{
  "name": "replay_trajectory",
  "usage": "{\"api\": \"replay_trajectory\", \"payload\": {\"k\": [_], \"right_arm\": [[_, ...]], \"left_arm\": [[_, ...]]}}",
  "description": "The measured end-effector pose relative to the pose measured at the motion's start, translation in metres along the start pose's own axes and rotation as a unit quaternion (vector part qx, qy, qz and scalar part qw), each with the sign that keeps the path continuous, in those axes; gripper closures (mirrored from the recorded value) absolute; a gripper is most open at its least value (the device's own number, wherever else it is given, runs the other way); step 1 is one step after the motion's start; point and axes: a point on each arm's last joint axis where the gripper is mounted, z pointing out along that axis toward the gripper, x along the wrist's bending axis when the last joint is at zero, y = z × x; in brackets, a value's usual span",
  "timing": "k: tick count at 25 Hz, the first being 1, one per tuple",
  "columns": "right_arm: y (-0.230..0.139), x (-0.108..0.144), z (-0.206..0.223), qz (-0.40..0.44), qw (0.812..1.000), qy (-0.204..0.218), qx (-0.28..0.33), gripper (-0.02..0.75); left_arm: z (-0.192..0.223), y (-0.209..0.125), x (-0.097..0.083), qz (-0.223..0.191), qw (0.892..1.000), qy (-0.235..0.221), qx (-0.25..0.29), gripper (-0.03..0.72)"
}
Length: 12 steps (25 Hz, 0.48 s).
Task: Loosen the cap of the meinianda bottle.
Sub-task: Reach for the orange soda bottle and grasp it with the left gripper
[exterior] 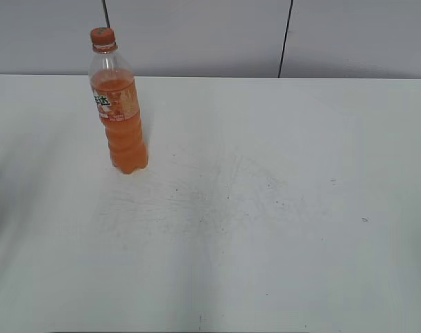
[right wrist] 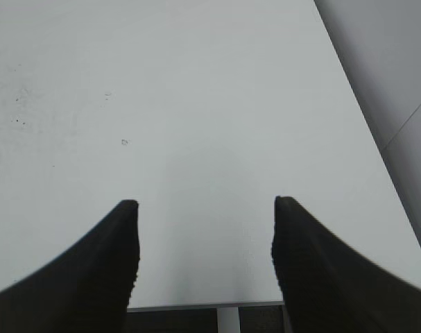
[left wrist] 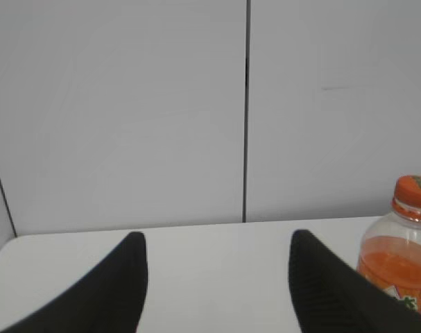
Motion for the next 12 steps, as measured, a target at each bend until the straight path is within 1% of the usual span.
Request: {"api": "replay_trajectory", "payload": {"k": [1, 2, 3, 5, 9, 12], "right_arm": [[0.000, 0.000, 0.000, 0.000, 1.000, 0.000, 0.000, 0.279], [0.000, 0.000, 0.000, 0.000, 1.000, 0.000, 0.000, 0.279], [0.000, 0.000, 0.000, 0.000, 1.000, 0.000, 0.000, 0.279], [0.000, 0.000, 0.000, 0.000, 1.000, 0.000, 0.000, 0.279], [0.000, 0.000, 0.000, 0.000, 1.000, 0.000, 0.000, 0.279], [0.000, 0.000, 0.000, 0.000, 1.000, 0.000, 0.000, 0.279]], "left_arm": [[0.000, 0.000, 0.000, 0.000, 1.000, 0.000, 0.000, 0.281], [0.002, -0.008, -0.002, -0.007, 1.000, -0.006, 0.002, 0.281], [0.006, -0.022, -0.009, -0.008, 0.999, -0.029, 0.013, 0.281], [0.010, -0.033, -0.016, -0.001, 0.998, -0.060, 0.019, 0.281], [0.013, -0.047, -0.028, 0.022, 0.993, -0.119, 0.012, 0.281], [0.012, -0.056, -0.032, 0.042, 0.988, -0.149, 0.018, 0.281]]}}
